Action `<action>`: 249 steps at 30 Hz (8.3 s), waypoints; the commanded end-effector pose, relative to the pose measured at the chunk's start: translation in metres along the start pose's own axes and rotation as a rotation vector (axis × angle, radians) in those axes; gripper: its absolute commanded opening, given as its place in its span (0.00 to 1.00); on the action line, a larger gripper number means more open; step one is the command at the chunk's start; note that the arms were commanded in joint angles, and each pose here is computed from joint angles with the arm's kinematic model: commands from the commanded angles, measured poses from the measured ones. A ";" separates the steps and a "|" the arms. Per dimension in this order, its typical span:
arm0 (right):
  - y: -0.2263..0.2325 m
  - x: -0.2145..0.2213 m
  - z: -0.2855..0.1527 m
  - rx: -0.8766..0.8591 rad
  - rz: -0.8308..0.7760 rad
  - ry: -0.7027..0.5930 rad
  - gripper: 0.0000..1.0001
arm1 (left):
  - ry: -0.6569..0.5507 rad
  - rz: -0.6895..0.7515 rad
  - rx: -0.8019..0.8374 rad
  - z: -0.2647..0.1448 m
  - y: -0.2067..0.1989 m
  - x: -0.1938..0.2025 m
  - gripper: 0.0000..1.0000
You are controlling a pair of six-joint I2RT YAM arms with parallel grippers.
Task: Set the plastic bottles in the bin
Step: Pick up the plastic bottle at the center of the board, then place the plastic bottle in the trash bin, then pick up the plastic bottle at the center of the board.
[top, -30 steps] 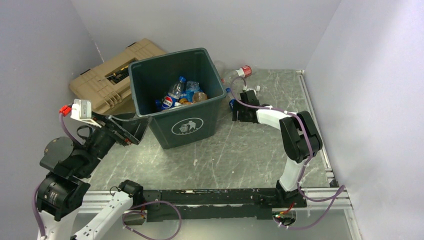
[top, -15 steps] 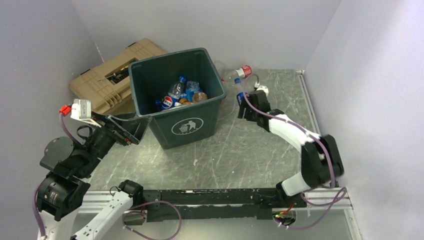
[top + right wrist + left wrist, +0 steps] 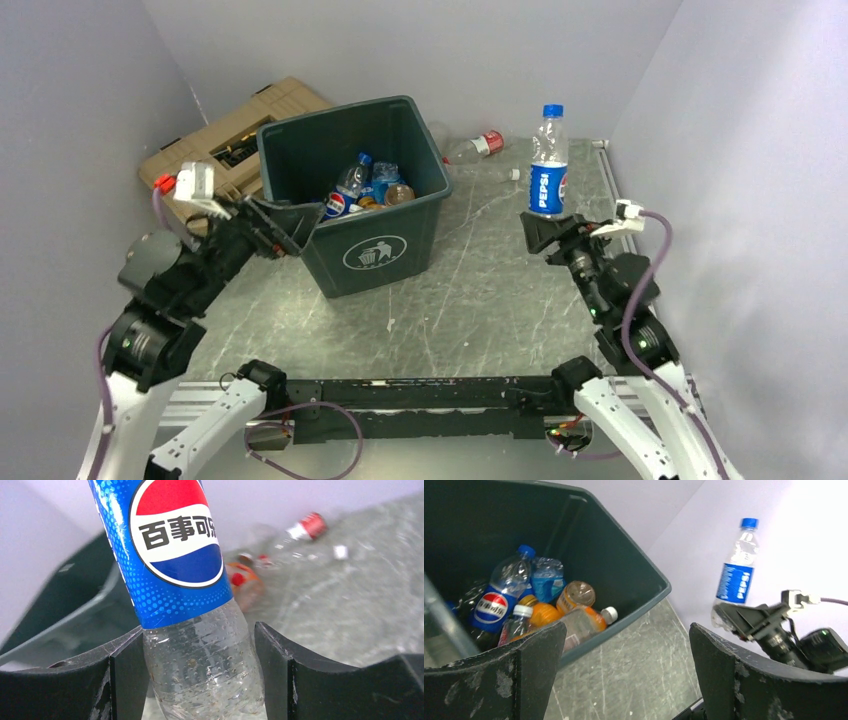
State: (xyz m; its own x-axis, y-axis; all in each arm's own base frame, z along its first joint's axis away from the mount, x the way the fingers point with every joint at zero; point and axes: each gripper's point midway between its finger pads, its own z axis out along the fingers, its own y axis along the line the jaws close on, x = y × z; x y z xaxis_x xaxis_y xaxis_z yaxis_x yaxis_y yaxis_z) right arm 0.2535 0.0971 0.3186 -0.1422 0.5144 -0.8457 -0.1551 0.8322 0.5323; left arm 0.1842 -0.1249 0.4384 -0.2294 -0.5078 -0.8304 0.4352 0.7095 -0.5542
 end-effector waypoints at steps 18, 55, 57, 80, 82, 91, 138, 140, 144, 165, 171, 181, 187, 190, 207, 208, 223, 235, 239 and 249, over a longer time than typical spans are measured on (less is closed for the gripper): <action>0.116 0.005 -0.096 -0.810 -0.024 0.022 0.00 | 0.082 0.101 0.927 0.099 -0.185 0.009 1.00; 0.107 0.041 -0.090 -0.843 -0.058 0.113 0.00 | 0.101 0.161 0.918 0.129 -0.237 0.054 0.22; 0.107 0.040 -0.091 -0.842 -0.055 0.112 0.00 | 0.110 0.159 0.917 0.129 -0.237 0.056 0.04; 0.076 -0.070 -0.117 -0.451 -0.058 -0.177 1.00 | -0.378 0.542 0.396 0.120 -0.185 -0.102 0.00; 0.056 -0.058 -0.110 -0.378 -0.035 -0.185 1.00 | -0.435 0.614 0.309 0.121 -0.175 -0.120 0.00; -0.038 0.030 -0.061 0.031 0.095 -0.010 1.00 | -0.433 0.869 -0.119 0.158 -0.105 -0.138 0.00; -0.070 0.036 -0.010 0.298 0.120 -0.015 1.00 | -0.168 0.174 -0.162 0.054 0.007 -0.059 1.00; -0.065 0.026 -0.009 0.283 0.122 -0.045 1.00 | -0.212 0.146 -0.140 0.042 0.003 -0.065 1.00; -0.060 0.007 0.005 0.309 0.121 -0.091 0.99 | -0.259 0.093 -0.124 0.027 0.001 -0.069 0.99; -0.194 0.038 0.230 0.472 0.522 0.066 0.94 | -0.132 0.031 -0.100 0.019 0.018 -0.013 0.95; -0.245 0.070 0.271 0.548 0.590 0.131 0.89 | -0.131 0.034 -0.129 0.024 0.025 -0.010 0.93; -0.264 0.114 0.312 0.519 0.688 0.179 0.84 | -0.149 0.050 -0.143 0.028 0.025 -0.017 0.92; -0.257 0.132 0.329 0.509 0.750 0.196 0.84 | -0.147 0.065 -0.165 0.030 0.030 -0.017 0.92; -0.252 0.142 0.334 0.496 0.814 0.206 0.80 | -0.151 0.069 -0.179 0.029 0.032 -0.017 0.91; -0.261 0.159 0.344 0.675 0.945 0.178 0.70 | -0.155 0.059 -0.182 0.030 0.034 -0.016 0.91; -0.263 0.162 0.344 0.680 0.946 0.182 0.69 | -0.154 0.060 -0.183 0.029 0.034 -0.016 0.91; -0.272 0.198 0.339 0.709 0.932 0.239 0.37 | -0.153 0.065 -0.202 0.026 0.039 -0.013 0.91; -0.258 0.169 0.303 0.687 0.853 0.184 0.00 | -0.165 0.036 -0.174 0.017 0.033 -0.016 0.90; -0.254 0.132 0.288 0.682 0.793 0.116 0.00 | -0.179 0.029 -0.157 0.012 0.028 -0.021 0.90; -0.225 -0.017 0.229 0.632 0.585 -0.176 0.00 | -0.252 0.031 -0.100 0.002 0.008 -0.050 0.89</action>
State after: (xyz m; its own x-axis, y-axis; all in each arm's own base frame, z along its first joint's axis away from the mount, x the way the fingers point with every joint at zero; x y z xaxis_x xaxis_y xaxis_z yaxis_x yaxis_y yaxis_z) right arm 0.5257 -0.0187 0.1187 0.0081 0.9420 -0.3355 0.5646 0.2726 0.7790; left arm 0.2109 -0.0974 0.4454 -0.0409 -0.5388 -0.8414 0.2964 0.7977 -0.5252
